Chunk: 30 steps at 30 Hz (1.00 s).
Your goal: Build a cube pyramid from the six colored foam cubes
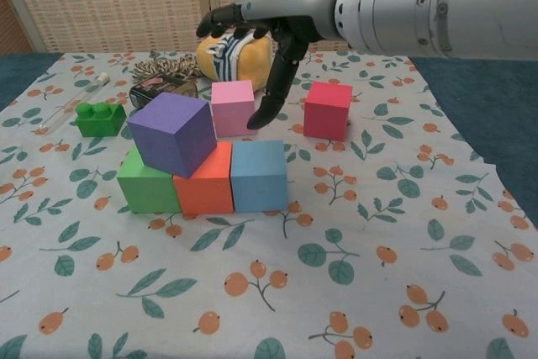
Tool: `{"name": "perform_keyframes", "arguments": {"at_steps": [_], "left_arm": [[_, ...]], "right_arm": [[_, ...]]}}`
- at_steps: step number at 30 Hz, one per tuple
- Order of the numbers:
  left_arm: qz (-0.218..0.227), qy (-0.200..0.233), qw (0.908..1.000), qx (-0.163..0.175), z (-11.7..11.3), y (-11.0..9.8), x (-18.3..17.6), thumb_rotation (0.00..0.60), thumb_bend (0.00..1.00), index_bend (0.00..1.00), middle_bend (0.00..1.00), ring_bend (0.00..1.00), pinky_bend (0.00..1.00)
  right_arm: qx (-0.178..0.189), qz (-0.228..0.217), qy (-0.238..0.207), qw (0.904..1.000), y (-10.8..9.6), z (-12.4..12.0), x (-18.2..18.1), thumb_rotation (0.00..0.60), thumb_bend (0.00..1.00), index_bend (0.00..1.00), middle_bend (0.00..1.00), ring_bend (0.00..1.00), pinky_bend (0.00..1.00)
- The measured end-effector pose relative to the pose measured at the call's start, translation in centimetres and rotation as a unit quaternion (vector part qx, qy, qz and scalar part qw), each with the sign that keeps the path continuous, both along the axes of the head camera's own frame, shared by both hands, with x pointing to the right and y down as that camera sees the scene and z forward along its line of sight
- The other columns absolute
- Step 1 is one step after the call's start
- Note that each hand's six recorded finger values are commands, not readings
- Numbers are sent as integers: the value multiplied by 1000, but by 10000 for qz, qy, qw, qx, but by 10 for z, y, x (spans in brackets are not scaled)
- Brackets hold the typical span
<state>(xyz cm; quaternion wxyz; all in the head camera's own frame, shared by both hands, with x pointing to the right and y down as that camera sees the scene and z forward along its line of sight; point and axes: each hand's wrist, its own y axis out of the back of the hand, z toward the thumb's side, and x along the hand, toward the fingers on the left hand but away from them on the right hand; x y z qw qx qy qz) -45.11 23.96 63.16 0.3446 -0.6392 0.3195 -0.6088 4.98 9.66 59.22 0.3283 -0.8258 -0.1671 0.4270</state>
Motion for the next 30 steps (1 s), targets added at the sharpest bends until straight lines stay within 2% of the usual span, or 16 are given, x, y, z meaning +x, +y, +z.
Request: {"name": "perform_keyframes", "arguments": {"at_steps": [4,9,12,19,30], "left_arm": [[13,75,10000,-2,-3,0,0,600,354,0,34,0,46],[49,140,9999,-17,-5,2,0,600,353,0,34,0,46],[67,166,9998,-29,-5,2,1,600,354,0,34,0,46],[74,210,9997,-39,-6,3,1,600,353,0,34,0,46],[66,255,9997,-20,-9,2,0,600,354,0,34,0,46]], "right_arm": [[-249,293,343,9987,4,-3,1,600,0,75,0,0,0],[-236,448,678,9964,5,-12,-15,600,0,119,0,0,0],[-239,529,700,9959,8,-12,-28,598,0,144,0,0,0],[-635,909,900,9898,16,5,-40,559,0,171,0,0,0],[-896,1533,828,9806,13,25,-59,550,0,187,0,0,0]]}}
